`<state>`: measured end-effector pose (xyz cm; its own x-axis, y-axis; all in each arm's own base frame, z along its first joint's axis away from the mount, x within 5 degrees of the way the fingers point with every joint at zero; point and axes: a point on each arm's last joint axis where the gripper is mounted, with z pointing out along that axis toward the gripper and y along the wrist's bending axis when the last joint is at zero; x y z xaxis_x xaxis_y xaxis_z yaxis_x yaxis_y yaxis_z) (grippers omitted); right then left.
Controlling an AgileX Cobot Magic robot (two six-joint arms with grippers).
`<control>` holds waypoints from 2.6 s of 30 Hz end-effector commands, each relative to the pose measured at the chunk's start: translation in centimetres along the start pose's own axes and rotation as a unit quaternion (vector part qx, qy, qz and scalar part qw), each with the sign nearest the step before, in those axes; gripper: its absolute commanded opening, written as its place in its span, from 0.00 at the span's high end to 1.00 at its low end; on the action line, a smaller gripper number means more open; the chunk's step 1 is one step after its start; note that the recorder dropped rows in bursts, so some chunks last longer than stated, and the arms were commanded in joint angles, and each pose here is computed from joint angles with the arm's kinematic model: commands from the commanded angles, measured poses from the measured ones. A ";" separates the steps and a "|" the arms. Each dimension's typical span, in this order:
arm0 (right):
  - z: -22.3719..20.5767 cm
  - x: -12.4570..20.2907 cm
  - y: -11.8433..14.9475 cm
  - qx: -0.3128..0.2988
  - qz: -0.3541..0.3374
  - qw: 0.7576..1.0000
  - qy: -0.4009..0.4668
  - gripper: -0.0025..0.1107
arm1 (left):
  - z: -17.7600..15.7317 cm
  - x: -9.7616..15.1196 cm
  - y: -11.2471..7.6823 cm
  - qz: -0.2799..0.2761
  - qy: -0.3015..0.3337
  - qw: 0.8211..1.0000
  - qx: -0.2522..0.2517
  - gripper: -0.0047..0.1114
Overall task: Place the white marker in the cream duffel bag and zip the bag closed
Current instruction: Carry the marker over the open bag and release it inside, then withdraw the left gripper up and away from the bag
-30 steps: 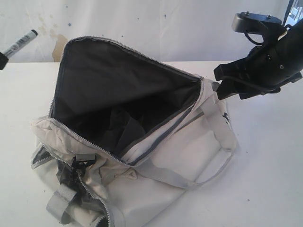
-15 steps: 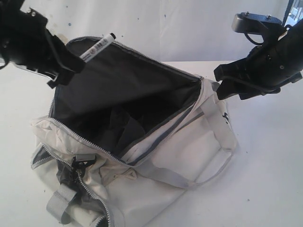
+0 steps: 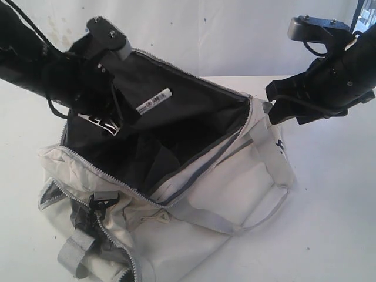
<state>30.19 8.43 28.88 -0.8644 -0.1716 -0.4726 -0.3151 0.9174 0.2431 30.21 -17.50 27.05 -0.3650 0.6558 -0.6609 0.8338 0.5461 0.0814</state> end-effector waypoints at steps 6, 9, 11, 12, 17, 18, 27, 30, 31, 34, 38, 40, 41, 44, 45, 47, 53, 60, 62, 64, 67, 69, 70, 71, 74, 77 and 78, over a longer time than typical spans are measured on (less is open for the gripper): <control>-0.3 -0.2 -0.2 0.007 -0.001 1.000 -0.020 0.54 | 4.0 1.3 0.6 -0.006 0.024 1.000 0.004 0.96; -0.3 -0.3 -0.2 0.008 -0.001 1.000 -0.021 0.54 | 4.3 1.3 0.8 -0.011 0.021 1.000 0.000 0.95; -0.3 -0.3 -0.2 0.008 -0.001 1.000 -0.023 0.54 | 4.3 1.3 0.8 -0.011 0.019 1.000 -0.002 0.89; -0.3 -0.3 -0.2 0.008 -0.001 1.000 -0.023 0.54 | 4.3 1.2 0.8 -0.011 0.018 1.000 -0.004 0.84; -0.3 -0.3 -0.2 0.008 -0.001 1.000 -0.024 0.54 | 4.3 1.2 1.0 -0.011 0.013 1.000 -0.010 0.58; -0.3 -0.3 -0.2 0.008 -0.001 1.000 -0.024 0.54 | 4.3 1.1 1.0 -0.012 0.012 1.000 -0.013 0.55; -0.3 -0.3 -0.2 0.008 -0.001 1.000 -0.024 0.54 | 4.1 1.1 0.9 -0.036 0.011 0.999 -0.007 0.47; -0.3 -0.3 -0.2 0.008 -0.001 1.000 -0.024 0.54 | 3.5 0.8 0.6 -0.053 0.007 0.999 0.003 0.47; -0.3 -0.3 -0.2 0.008 -0.001 1.000 -0.024 0.54 | 3.1 0.6 0.5 -0.055 0.002 0.998 0.004 0.47; -0.3 -0.3 -0.2 0.008 -0.001 1.000 -0.024 0.54 | 1.7 0.0 0.3 -0.051 -0.016 0.999 -0.001 0.43; -0.3 -0.3 -0.2 0.008 -0.001 1.000 -0.024 0.54 | -0.7 -1.0 0.0 -0.041 -0.045 0.998 -0.014 0.28; -0.3 -0.3 -0.2 0.008 -0.001 1.000 -0.024 0.54 | -2.0 -1.5 -0.2 -0.046 -0.061 0.997 -0.020 0.25; -0.3 -0.3 -0.2 0.008 -0.001 1.000 -0.024 0.54 | -2.7 -1.7 -0.4 -0.060 -0.069 0.996 -0.021 0.25; -0.3 -0.3 -0.2 0.008 -0.001 1.000 -0.024 0.54 | -4.4 -2.0 -0.3 -0.122 -0.090 0.988 -0.031 0.25; -0.3 -0.3 -0.2 0.008 -0.001 1.000 -0.024 0.54 | -4.9 -2.1 -0.2 -0.143 -0.096 0.984 -0.036 0.25; -0.3 -0.3 -0.2 0.008 -0.001 1.000 -0.024 0.54 | -5.7 -2.0 0.2 -0.174 -0.103 0.978 -0.045 0.25; -0.3 -0.3 -0.2 0.008 -0.001 1.000 -0.024 0.54 | -8.8 -1.6 3.8 -0.310 -0.100 0.942 -0.081 0.34; -0.3 -0.3 -0.2 0.008 -0.001 1.000 -0.023 0.54 | -10.9 0.3 8.3 -0.332 -0.119 0.921 -0.163 0.26; -0.3 -0.3 -0.2 0.008 -0.001 1.000 -0.023 0.54 | -9.8 0.8 9.2 -0.329 -0.111 0.922 -0.171 0.27; -0.2 -0.3 -0.2 0.008 -0.001 1.000 -0.022 0.54 | -8.4 1.2 9.6 -0.346 -0.101 0.920 -0.154 0.27; -0.2 -0.3 -0.2 0.008 -0.001 1.000 -0.022 0.54 | -6.8 1.3 10.1 -0.345 -0.104 0.923 -0.136 0.27; -0.2 -0.3 -0.2 0.008 -0.001 1.000 -0.021 0.54 | -6.0 1.1 10.4 -0.349 -0.123 0.921 -0.120 0.27; -0.2 -0.3 -0.2 0.008 -0.001 1.000 -0.021 0.54 | -5.8 0.8 10.4 -0.354 -0.129 0.920 -0.108 0.27; -0.2 -0.3 -0.2 0.008 -0.001 1.000 -0.021 0.54 | -5.5 0.7 10.4 -0.359 -0.133 0.919 -0.097 0.27; -0.2 -0.3 -0.2 0.008 -0.001 1.000 -0.020 0.54 | -4.2 0.5 11.0 -0.376 -0.147 0.912 -0.077 0.27; -0.2 -0.2 -0.2 0.007 -0.001 1.000 -0.016 0.54 | -3.0 1.1 11.4 -0.384 -0.136 0.910 -0.078 0.28; -0.2 -0.2 -0.2 0.007 -0.001 1.000 -0.016 0.54 | -2.5 1.4 11.5 -0.387 -0.128 0.910 -0.073 0.30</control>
<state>30.47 8.41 29.01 -0.8511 -0.1599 -0.5001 -0.3116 0.9204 0.2360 37.67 -8.91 29.67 -0.6862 -0.0726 -0.7238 0.3088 0.8719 -0.3802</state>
